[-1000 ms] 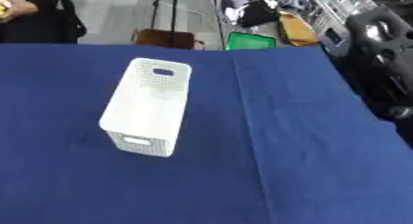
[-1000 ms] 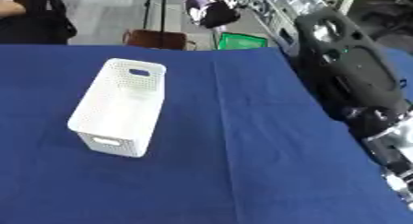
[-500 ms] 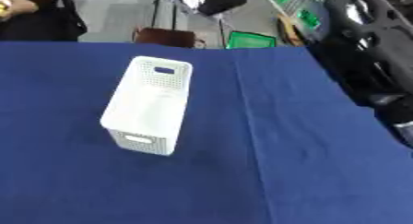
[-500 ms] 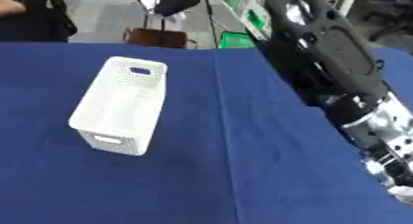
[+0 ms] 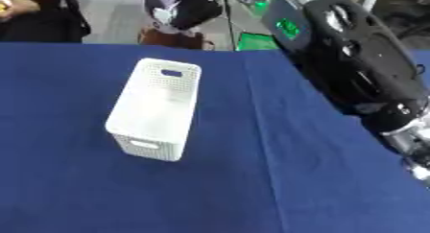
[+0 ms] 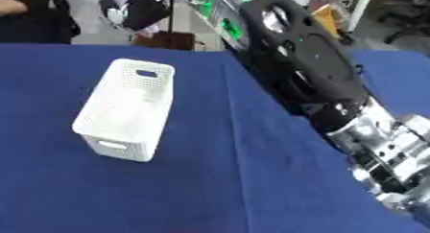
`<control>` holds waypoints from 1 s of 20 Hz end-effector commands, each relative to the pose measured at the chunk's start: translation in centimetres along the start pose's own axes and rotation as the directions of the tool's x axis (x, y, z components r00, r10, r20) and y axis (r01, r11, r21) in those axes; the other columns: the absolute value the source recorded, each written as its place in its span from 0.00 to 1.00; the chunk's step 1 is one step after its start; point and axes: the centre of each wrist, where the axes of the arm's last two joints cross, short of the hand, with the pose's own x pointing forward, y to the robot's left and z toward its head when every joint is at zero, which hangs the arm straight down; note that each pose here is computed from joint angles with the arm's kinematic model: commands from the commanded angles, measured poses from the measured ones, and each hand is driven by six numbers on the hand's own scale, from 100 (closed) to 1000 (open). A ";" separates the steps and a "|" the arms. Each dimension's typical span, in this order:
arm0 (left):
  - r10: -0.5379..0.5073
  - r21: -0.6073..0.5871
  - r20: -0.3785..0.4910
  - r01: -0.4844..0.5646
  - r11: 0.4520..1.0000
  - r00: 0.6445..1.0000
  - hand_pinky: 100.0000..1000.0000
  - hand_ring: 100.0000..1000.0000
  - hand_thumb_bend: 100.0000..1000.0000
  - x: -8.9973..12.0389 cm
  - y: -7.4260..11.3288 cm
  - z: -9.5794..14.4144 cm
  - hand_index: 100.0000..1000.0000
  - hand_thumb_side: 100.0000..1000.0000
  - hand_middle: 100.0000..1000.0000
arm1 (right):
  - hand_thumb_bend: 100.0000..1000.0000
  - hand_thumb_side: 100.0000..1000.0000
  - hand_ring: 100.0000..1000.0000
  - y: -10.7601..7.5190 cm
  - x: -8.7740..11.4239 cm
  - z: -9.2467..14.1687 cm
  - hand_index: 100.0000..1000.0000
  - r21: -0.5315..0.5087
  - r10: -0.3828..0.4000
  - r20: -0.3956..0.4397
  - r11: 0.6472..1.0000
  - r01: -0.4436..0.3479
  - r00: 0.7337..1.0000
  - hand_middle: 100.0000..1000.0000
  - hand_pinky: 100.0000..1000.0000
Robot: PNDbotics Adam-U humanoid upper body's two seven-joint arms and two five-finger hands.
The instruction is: Pick up objects on the table and place them in the box.
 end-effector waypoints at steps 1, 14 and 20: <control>0.068 0.073 0.077 -0.074 0.995 0.995 0.72 0.81 0.00 0.3 -0.2 -0.6 0.80 0.78 0.85 | 0.00 0.68 0.71 -1.1 0.2 0.0 0.48 -0.015 0.006 0.019 1.000 -0.006 1.000 0.32 0.83; 0.072 0.078 0.075 -0.077 0.994 0.995 0.72 0.81 0.00 0.4 -0.3 -0.6 0.80 0.78 0.85 | 0.00 0.66 0.72 1.8 1.0 -0.7 0.48 0.100 -0.037 0.044 0.994 0.033 0.998 0.32 0.83; 0.073 0.080 0.075 -0.079 0.994 0.994 0.72 0.81 0.00 0.4 -0.3 -0.6 0.80 0.78 0.85 | 0.11 0.72 0.75 3.0 1.1 -0.9 0.56 0.151 -0.056 0.065 0.988 0.045 0.996 0.39 0.84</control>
